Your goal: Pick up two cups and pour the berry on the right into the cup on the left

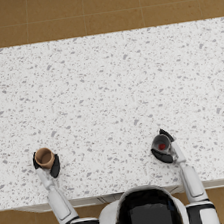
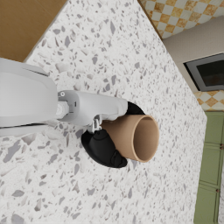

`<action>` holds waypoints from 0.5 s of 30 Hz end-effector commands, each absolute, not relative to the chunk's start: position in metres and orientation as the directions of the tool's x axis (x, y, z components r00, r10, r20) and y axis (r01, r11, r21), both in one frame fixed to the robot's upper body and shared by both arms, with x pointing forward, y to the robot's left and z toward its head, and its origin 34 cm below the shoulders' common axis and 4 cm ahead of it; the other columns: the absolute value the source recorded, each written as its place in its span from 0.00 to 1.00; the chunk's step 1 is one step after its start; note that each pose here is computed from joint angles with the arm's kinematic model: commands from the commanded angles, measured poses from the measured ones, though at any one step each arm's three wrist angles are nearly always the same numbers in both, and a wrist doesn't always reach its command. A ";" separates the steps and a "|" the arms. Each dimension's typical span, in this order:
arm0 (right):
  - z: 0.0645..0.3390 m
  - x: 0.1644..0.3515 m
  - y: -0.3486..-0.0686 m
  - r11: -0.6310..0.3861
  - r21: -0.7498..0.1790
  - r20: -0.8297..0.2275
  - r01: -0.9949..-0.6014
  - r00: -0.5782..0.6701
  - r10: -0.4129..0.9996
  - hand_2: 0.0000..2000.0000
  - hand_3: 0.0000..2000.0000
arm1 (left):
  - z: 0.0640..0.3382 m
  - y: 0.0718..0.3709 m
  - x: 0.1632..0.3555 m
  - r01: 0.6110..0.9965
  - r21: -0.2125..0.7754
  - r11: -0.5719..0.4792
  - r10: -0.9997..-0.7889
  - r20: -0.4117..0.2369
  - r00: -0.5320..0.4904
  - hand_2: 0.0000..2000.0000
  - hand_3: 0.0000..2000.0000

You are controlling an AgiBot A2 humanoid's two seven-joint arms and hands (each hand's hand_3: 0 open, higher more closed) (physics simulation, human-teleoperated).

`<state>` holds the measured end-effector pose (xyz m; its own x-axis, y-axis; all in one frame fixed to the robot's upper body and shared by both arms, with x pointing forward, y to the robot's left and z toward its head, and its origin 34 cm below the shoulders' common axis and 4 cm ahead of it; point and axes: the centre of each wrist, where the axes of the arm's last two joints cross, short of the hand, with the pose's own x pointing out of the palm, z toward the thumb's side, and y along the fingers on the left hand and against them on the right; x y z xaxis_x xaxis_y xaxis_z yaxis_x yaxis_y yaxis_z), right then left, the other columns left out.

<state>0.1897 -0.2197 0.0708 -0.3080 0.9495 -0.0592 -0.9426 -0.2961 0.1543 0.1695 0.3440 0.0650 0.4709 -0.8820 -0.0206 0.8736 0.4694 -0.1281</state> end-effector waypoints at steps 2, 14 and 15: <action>0.080 0.195 -0.216 -0.313 0.113 -0.057 -0.943 -0.321 0.945 1.00 0.64 | 0.071 0.339 0.175 0.890 -0.102 0.444 -0.896 -0.017 0.445 1.00 0.64; 0.152 0.191 -0.194 -0.335 -0.176 -0.112 -0.926 -0.319 0.941 1.00 0.64 | 0.132 0.266 0.187 0.975 0.129 0.180 -0.982 -0.024 0.185 1.00 0.64; 0.156 0.191 -0.194 -0.331 -0.188 -0.143 -0.925 -0.308 0.941 1.00 0.64 | 0.135 0.258 0.189 0.979 0.140 0.148 -0.986 -0.053 0.157 1.00 0.64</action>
